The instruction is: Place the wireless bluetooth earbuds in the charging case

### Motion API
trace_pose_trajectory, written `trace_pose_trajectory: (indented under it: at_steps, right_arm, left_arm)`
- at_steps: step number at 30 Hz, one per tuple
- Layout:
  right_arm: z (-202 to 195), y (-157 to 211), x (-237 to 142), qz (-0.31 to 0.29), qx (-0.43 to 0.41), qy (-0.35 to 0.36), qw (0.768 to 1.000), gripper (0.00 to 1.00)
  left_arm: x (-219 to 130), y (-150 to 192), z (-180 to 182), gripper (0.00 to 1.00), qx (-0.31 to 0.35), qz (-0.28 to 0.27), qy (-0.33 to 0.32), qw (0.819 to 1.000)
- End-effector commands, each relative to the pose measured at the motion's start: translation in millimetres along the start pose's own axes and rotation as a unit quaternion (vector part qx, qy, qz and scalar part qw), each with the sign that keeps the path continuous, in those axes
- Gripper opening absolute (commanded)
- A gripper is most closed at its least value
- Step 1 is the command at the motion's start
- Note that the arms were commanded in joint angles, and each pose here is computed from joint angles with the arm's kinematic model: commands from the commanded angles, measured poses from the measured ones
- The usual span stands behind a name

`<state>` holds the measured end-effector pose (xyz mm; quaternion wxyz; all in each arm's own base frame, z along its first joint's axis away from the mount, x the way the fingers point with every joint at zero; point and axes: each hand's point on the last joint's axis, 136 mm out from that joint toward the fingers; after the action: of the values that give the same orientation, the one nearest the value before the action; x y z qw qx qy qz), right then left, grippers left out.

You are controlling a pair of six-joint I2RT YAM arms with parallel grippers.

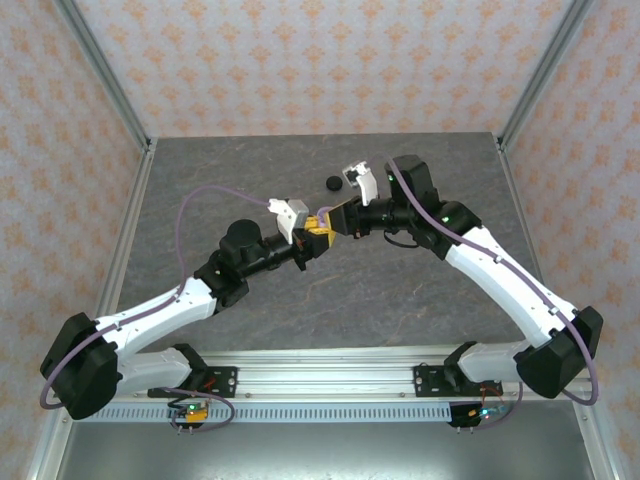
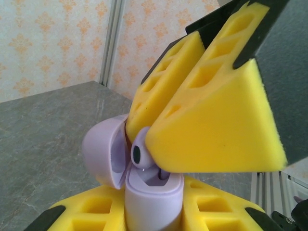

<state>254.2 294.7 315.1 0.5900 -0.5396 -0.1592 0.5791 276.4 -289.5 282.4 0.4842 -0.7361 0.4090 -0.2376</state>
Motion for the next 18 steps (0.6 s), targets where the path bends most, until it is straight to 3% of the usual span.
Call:
trace_pose_trajectory:
  at_steps: [1,4,6,10,18]
  right_arm:
    - [22,2,-2,0.013,-0.009,-0.042,0.999,0.25]
    - [18,2,-3,0.012,-0.008,-0.029,0.999,0.29]
    - [14,0,-5,0.008,-0.007,-0.014,1.0,0.41]
    - [3,-5,-11,-0.008,-0.005,0.03,1.0,0.52]
    - [-24,-21,-31,-0.066,0.009,0.129,0.989,0.57]
  left_arm:
    - [-2,-32,-11,0.24,0.01,-0.046,0.015,0.999]
    - [-1,-32,-9,0.24,0.01,-0.045,0.01,0.999]
    - [-1,-30,-6,0.25,0.011,-0.043,0.001,0.999]
    - [0,-26,0,0.25,0.01,-0.034,-0.013,0.999]
    - [-3,-18,14,0.25,0.011,-0.024,-0.051,0.998]
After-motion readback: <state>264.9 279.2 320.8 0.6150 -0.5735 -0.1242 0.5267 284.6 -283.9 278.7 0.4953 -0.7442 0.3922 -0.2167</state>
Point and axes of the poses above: each hand's point on the last joint's axis, 136 mm out from that joint toward the fingers, its own x axis out along the fingers, its own z axis along the line the jaws close on, y = z × x, and after that the axes turned 9 degrees about -x, right-handed
